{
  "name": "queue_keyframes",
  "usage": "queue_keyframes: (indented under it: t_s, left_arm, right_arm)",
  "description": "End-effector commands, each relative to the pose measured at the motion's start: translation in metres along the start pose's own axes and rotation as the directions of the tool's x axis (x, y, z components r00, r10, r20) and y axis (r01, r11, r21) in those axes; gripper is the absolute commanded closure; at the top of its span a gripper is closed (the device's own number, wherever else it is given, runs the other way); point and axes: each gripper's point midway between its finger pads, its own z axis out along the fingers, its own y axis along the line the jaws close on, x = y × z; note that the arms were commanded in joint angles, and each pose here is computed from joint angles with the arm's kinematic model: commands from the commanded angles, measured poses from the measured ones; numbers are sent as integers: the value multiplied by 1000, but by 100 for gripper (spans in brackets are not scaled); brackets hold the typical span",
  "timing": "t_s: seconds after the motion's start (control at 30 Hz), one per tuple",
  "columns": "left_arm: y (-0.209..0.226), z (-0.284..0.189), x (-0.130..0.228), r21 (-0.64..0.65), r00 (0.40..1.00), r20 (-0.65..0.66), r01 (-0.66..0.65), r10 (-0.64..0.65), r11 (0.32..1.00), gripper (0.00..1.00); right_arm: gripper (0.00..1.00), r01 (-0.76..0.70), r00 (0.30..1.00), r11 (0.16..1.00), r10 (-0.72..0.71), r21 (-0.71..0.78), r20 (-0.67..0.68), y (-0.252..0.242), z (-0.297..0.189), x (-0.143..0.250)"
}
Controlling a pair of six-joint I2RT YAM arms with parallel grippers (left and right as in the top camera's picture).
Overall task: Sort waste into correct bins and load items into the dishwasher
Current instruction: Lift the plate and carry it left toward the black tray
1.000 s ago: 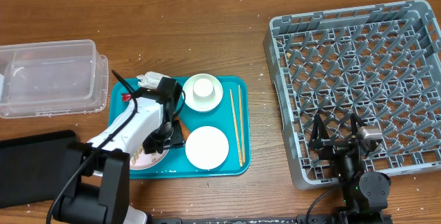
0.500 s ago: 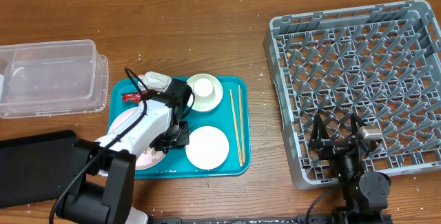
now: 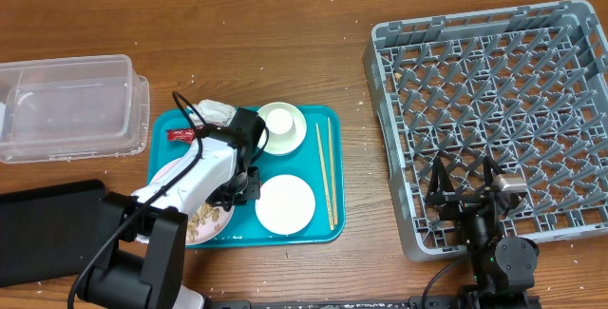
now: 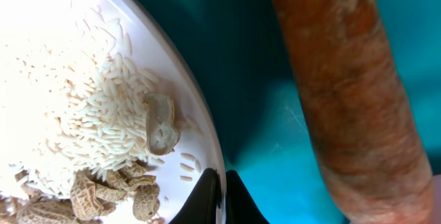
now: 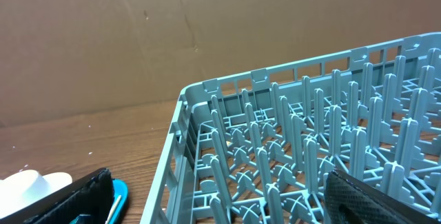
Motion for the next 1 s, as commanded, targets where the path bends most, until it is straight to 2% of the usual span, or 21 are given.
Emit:
queue_keyframes:
  t_s: [0.0,0.63,0.97]
  left_arm:
    - [3,-1,7,-21,999,-37,-3,2,1000,96]
    - [28,-83,-26,-112,999,16,54,-52,992,96]
    - [60,-107,-35,-103,985,3,171,-172,980,96]
  right_arm:
    - [0,-3,1000,1000,3,4,4,-1,0,2]
    - [0,-3,1000,1000,3,3,4,-1,0,2]
    - [0,-3,1000,1000,3,4,4,-1,0,2]
